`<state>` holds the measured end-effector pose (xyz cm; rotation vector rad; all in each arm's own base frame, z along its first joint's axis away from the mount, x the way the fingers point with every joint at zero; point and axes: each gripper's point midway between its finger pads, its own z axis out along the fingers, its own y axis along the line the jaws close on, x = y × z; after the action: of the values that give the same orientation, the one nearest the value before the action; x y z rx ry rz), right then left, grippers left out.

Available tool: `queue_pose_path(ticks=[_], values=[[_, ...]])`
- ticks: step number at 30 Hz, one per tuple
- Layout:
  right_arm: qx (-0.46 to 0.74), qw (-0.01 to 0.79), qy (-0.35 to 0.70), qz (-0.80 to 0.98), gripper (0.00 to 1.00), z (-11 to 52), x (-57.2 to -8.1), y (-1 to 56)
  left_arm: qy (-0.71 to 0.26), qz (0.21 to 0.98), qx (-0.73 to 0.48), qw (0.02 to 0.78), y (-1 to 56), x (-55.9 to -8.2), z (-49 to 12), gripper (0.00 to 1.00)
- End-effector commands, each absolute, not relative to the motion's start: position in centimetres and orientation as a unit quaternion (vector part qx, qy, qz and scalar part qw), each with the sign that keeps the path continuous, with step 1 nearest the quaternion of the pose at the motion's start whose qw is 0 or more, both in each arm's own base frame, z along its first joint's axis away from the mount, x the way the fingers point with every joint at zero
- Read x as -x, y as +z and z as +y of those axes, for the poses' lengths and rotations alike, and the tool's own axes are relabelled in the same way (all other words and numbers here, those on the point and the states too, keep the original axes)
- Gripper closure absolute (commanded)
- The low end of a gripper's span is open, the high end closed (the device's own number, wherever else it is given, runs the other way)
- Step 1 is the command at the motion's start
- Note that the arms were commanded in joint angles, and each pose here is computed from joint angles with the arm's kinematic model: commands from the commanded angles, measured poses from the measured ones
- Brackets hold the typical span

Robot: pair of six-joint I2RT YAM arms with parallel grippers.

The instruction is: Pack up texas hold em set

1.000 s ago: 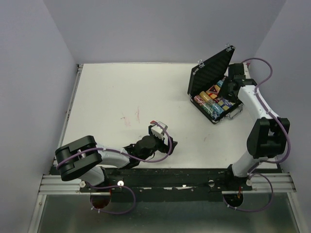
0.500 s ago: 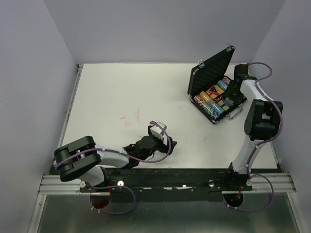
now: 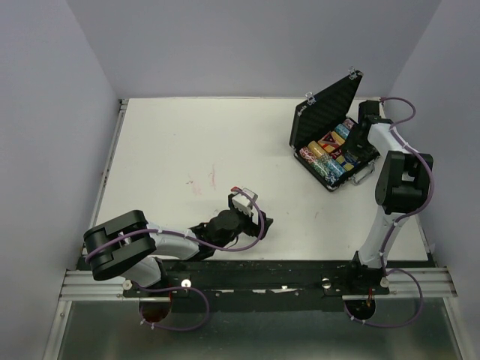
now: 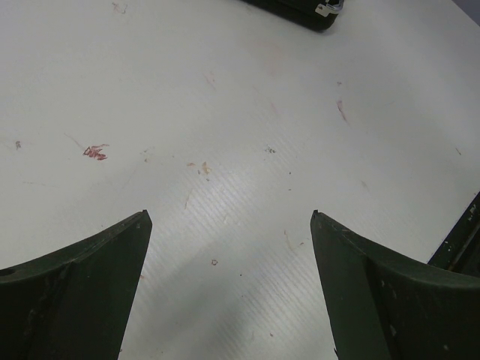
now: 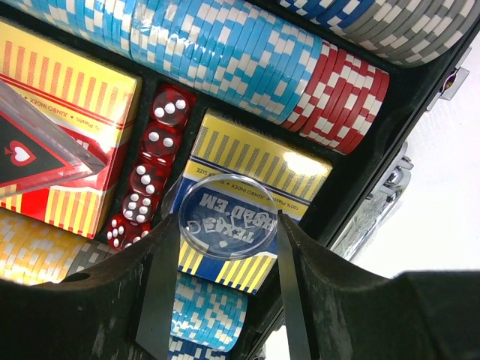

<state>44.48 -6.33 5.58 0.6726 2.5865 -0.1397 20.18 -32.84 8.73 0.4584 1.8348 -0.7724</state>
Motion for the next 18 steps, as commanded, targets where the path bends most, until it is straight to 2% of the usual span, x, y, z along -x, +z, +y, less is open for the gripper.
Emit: queue_pose_path(ticks=[1, 8, 13, 18], values=[[-0.235, 0.231, -0.054, 0.942, 0.51, -6.5, -45.0, 5.3, -0.327, 0.759, -0.184, 0.532, 9.6, -20.5, -33.2, 0.05], [-0.232, 0.233, -0.054, 0.943, 0.39, -6.5, -45.0, 5.5, -0.325, 0.761, -0.185, 0.53, 9.5, -20.4, -33.2, 0.05], [-0.231, 0.237, -0.053, 0.942, 0.23, -6.5, -45.1, 5.8, -0.326, 0.76, -0.185, 0.531, 9.5, -20.4, -33.2, 0.05], [-0.234, 0.255, -0.05, 0.937, 0.19, -6.5, -45.2, 7.6, -0.324, 0.761, -0.184, 0.531, 9.4, -20.5, -33.1, 0.05]])
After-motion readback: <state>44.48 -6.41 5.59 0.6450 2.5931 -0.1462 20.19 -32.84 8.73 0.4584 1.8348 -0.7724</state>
